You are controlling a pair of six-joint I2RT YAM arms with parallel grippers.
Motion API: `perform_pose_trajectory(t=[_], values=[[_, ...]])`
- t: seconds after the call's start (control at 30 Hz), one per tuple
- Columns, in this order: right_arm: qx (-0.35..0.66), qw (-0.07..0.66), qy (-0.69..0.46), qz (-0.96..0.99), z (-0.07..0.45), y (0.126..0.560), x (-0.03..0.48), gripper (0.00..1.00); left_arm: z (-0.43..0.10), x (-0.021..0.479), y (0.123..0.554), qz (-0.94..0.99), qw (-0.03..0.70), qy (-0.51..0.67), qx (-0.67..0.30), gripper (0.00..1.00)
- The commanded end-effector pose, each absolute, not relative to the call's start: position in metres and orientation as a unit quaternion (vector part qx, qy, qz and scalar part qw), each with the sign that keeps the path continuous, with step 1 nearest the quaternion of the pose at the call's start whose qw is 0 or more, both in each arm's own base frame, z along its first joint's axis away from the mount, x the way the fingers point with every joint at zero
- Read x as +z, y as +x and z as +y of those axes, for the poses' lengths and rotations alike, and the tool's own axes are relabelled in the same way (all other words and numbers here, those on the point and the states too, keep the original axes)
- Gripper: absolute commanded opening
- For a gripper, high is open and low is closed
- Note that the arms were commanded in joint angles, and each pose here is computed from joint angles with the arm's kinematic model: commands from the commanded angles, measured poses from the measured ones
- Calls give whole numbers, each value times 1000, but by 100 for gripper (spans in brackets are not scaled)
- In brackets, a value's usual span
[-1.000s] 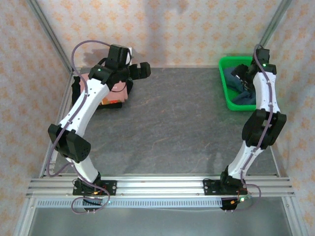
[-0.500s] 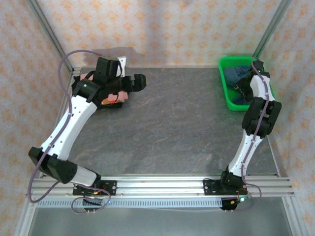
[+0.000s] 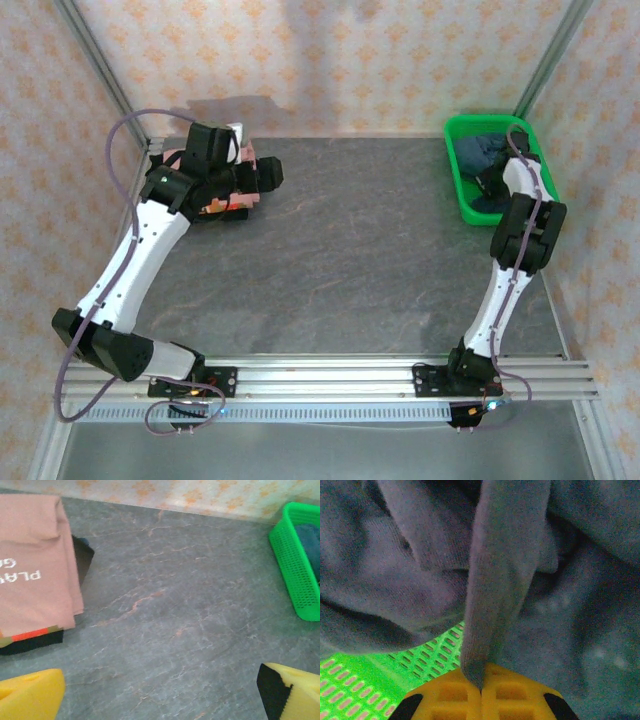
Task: Fold and stack the t-shirts
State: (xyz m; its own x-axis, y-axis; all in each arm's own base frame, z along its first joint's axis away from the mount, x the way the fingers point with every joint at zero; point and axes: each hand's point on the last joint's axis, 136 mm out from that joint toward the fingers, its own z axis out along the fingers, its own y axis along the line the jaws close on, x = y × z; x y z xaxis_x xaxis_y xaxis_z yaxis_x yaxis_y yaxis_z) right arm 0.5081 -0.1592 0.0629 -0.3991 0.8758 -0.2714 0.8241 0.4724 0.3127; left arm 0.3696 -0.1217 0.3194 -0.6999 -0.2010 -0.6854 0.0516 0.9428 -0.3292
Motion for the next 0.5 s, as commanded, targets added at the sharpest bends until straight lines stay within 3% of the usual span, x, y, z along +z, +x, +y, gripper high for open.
perform_pose_trajectory(t=[0.0,0.23,0.47], values=[[125,289,513,798,-151,524,133,0,-101,322,368,901,401,-67,-150,100],[200,406,457,766,-105,530,244,0,-96,323,386,891,417,-83,-159,100],[280,542,352,710,-45,528,387,0,-108,336,413,877,435,-84,-187,100]])
